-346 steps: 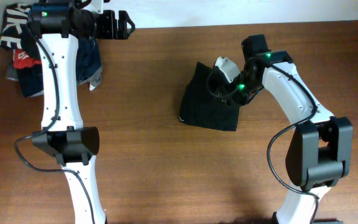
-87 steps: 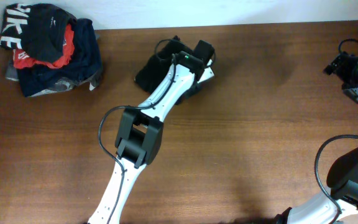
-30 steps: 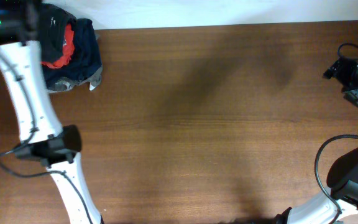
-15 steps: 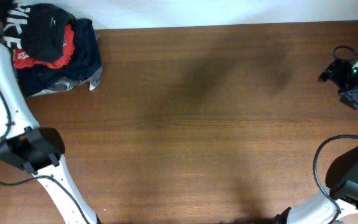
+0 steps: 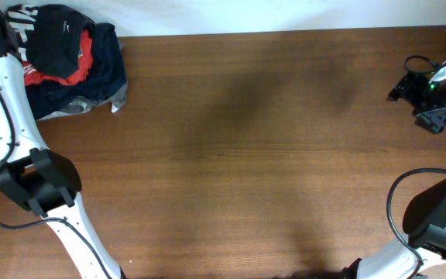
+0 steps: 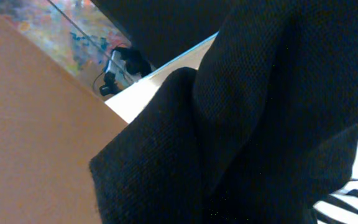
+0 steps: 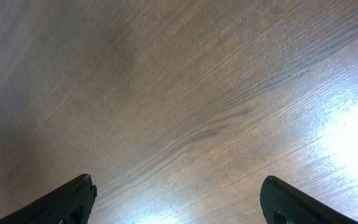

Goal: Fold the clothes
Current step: 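Lower the bundle onto the pile and open the left gripper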

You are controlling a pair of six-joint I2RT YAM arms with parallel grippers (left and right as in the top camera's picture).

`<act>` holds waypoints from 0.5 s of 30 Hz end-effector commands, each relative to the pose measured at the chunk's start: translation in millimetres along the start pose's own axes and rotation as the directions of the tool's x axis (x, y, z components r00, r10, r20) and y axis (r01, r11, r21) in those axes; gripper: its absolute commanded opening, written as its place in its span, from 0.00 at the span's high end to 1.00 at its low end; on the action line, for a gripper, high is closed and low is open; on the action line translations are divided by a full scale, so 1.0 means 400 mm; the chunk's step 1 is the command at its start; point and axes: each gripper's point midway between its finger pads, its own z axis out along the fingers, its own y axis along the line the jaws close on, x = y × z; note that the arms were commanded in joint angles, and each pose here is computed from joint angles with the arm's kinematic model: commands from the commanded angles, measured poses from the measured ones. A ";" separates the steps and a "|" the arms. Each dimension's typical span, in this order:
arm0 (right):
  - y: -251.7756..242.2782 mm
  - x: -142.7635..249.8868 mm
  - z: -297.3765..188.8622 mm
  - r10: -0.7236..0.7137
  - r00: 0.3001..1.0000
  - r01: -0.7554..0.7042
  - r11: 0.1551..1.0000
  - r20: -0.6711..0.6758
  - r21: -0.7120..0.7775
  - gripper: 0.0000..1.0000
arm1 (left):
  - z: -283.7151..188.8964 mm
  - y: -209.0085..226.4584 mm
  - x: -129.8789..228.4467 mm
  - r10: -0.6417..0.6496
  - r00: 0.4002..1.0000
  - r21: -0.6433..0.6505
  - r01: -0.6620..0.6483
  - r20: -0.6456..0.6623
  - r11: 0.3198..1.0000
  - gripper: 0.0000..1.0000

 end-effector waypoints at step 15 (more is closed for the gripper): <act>-0.012 0.043 0.005 -0.015 0.997 0.018 0.999 -0.073 0.034 0.11 | 0.124 -0.086 0.165 -0.009 0.998 -0.185 -0.002 -0.055 0.983 1.00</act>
